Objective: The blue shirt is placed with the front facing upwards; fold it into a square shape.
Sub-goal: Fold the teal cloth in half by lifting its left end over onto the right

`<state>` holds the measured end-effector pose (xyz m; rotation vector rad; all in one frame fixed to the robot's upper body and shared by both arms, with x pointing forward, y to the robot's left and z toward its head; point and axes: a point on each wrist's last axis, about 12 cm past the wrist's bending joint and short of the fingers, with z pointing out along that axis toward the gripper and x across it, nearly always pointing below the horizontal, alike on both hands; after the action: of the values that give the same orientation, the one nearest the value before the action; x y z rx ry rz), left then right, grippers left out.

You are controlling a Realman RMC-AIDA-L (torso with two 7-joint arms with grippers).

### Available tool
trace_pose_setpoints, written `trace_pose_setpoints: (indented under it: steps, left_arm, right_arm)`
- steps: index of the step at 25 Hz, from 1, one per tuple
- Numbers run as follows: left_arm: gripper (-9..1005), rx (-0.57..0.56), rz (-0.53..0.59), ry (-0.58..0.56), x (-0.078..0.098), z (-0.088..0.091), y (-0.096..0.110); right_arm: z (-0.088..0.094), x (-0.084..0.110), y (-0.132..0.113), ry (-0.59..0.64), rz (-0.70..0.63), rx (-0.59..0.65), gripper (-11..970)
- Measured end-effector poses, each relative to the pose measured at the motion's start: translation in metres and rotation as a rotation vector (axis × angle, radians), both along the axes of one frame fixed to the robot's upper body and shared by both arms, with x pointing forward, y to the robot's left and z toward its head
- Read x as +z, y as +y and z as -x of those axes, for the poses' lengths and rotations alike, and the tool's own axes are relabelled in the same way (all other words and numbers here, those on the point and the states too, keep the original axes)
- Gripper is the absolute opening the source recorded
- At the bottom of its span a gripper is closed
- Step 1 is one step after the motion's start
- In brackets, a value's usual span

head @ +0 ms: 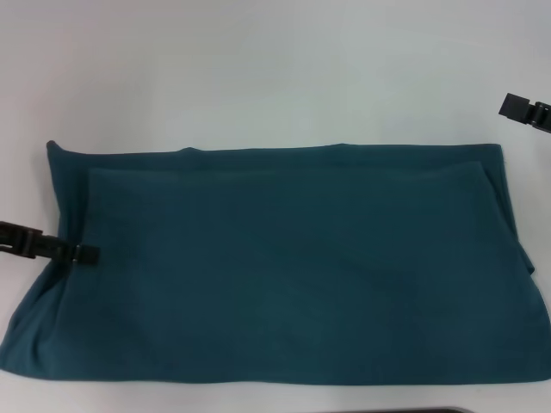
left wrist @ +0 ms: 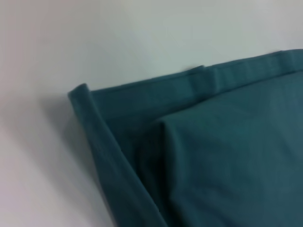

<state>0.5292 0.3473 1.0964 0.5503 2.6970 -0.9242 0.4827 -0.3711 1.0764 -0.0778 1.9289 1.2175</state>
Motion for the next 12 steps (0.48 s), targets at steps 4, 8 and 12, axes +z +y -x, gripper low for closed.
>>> trace_pose_setpoints:
  steps: [4,8,12]
  left_arm:
    - [850,-0.023,0.015,-0.001,0.0011,-0.0016,-0.0065]
    - [850,-0.033,0.020,-0.005,0.0020,-0.0031,-0.0097]
    - [849,-0.030,0.013,-0.007,0.0016,-0.0036,-0.0090]
  right_arm:
    - [0.0000,0.0000,-0.0002,0.000,0.000,0.000,883]
    - [0.0000,0.0003,-0.0007,0.000,0.001,-0.001,882]
    - [0.0000,0.0003,-0.0007,0.000,0.001,-0.001,882]
